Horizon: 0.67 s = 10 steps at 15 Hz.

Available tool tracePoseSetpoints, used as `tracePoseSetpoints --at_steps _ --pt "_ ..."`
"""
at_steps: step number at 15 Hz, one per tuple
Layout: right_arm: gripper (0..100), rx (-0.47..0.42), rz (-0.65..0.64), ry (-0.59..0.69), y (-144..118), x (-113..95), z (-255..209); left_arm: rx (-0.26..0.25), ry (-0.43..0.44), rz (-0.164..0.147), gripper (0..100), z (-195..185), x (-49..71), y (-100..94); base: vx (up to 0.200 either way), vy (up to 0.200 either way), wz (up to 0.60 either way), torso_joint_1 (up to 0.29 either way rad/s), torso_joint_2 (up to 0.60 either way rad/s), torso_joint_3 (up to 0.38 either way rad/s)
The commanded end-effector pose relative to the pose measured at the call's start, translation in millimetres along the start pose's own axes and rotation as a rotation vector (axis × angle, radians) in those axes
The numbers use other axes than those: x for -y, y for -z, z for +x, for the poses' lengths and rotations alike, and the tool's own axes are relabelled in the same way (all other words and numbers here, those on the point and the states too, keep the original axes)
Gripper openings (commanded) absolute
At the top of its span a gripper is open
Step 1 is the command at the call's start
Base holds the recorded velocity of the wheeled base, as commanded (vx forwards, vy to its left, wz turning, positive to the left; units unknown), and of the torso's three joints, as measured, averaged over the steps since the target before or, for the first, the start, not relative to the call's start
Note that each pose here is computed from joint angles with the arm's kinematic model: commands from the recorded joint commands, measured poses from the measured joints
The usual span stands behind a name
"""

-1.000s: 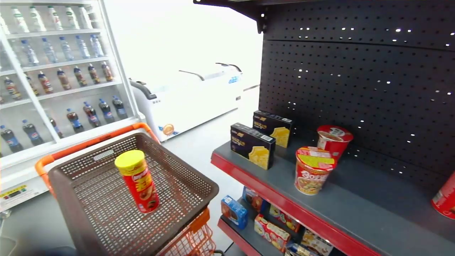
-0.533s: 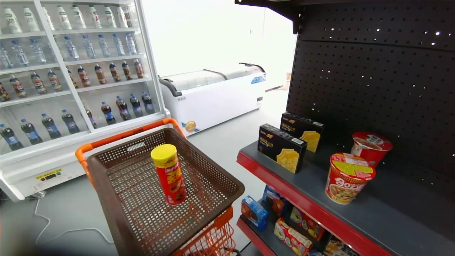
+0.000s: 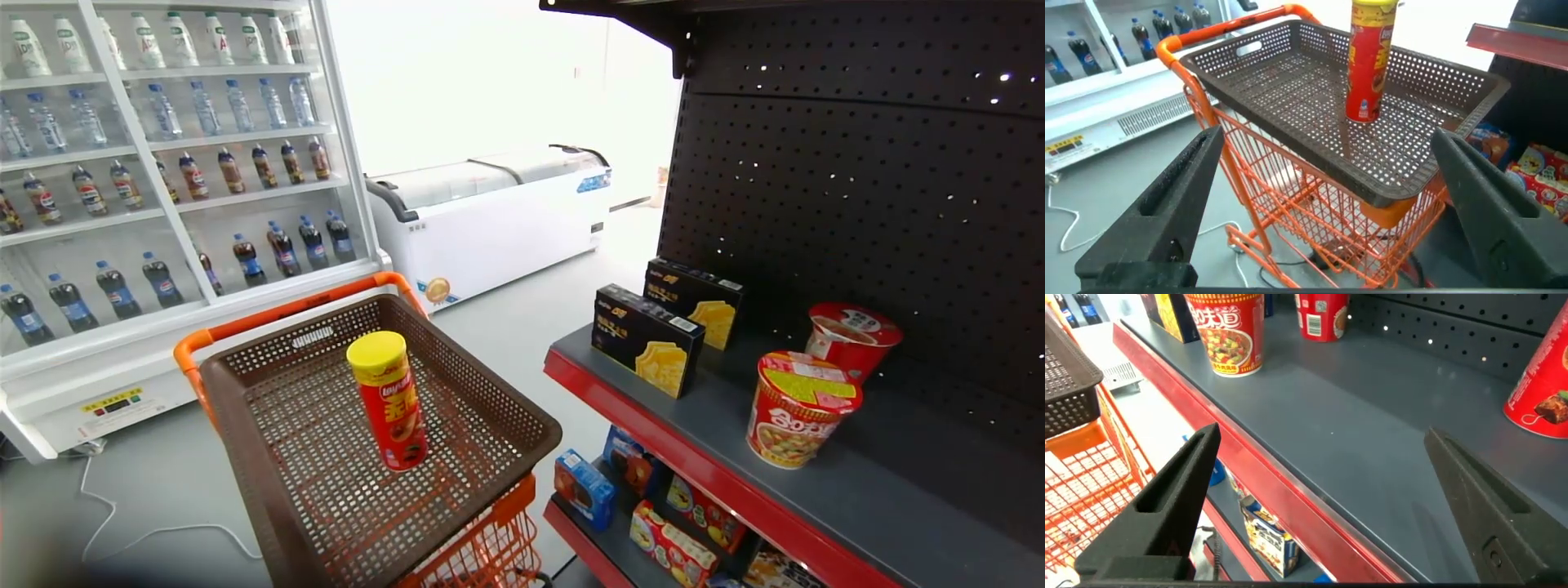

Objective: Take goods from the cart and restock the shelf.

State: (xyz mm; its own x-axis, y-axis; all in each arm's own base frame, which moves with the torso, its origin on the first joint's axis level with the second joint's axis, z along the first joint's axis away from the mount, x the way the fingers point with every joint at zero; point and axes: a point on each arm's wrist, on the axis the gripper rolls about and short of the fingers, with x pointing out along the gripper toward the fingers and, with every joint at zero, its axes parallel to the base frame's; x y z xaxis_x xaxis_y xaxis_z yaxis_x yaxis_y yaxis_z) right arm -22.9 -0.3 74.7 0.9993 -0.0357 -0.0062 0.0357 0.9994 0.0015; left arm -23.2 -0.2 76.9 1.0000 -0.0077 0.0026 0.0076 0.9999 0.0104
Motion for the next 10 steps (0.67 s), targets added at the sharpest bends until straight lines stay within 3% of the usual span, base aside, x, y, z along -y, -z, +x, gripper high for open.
tracePoseSetpoints --at_steps 1,2,3,4,5,7,8,9,10 --pt "100 -0.001 0.0 0.0 0 0 0 0.008 0.008 0.013 100 -1 0.1 -3.0 0.0 0.0 0.0 0.0 0.0 0.0" --pt "100 -0.001 0.0 0.0 0 0 0 -0.088 0.056 0.03 100 10 0.8 -24.1 0.0 0.0 0.0 0.0 0.0 0.0" --pt "100 -0.001 0.0 0.0 0 0 0 -0.161 0.104 0.011 100 24 1.6 -40.5 0.0 0.0 0.0 0.0 0.0 0.0" --pt "100 -0.001 0.0 0.0 0 0 0 -0.178 0.153 -0.03 100 40 2.4 -57.2 0.0 0.0 0.0 0.0 0.0 0.0" --pt "100 -0.001 0.0 0.0 0 0 0 -0.207 0.187 -0.045 100 58 3.2 -68.2 0.0 0.0 0.0 0.0 0.0 0.0" --pt "100 -0.001 0.0 0.0 0 0 0 -0.275 0.175 -0.045 100 92 2.5 -85.6 0.0 0.0 0.0 0.0 0.0 0.0" --pt "100 -0.001 0.0 0.0 0 0 0 -0.275 0.175 -0.045 100 92 2.5 -85.6 0.0 0.0 0.0 0.0 0.0 0.0" --pt "100 -0.001 0.0 0.0 0 0 0 -0.324 0.167 -0.042 100 123 1.4 -98.0 0.0 0.0 0.0 0.0 0.0 0.0" --pt "100 -0.001 0.0 0.0 0 0 0 -0.352 0.168 -0.034 100 136 1.0 -97.7 0.0 0.0 0.0 0.0 0.0 0.0"
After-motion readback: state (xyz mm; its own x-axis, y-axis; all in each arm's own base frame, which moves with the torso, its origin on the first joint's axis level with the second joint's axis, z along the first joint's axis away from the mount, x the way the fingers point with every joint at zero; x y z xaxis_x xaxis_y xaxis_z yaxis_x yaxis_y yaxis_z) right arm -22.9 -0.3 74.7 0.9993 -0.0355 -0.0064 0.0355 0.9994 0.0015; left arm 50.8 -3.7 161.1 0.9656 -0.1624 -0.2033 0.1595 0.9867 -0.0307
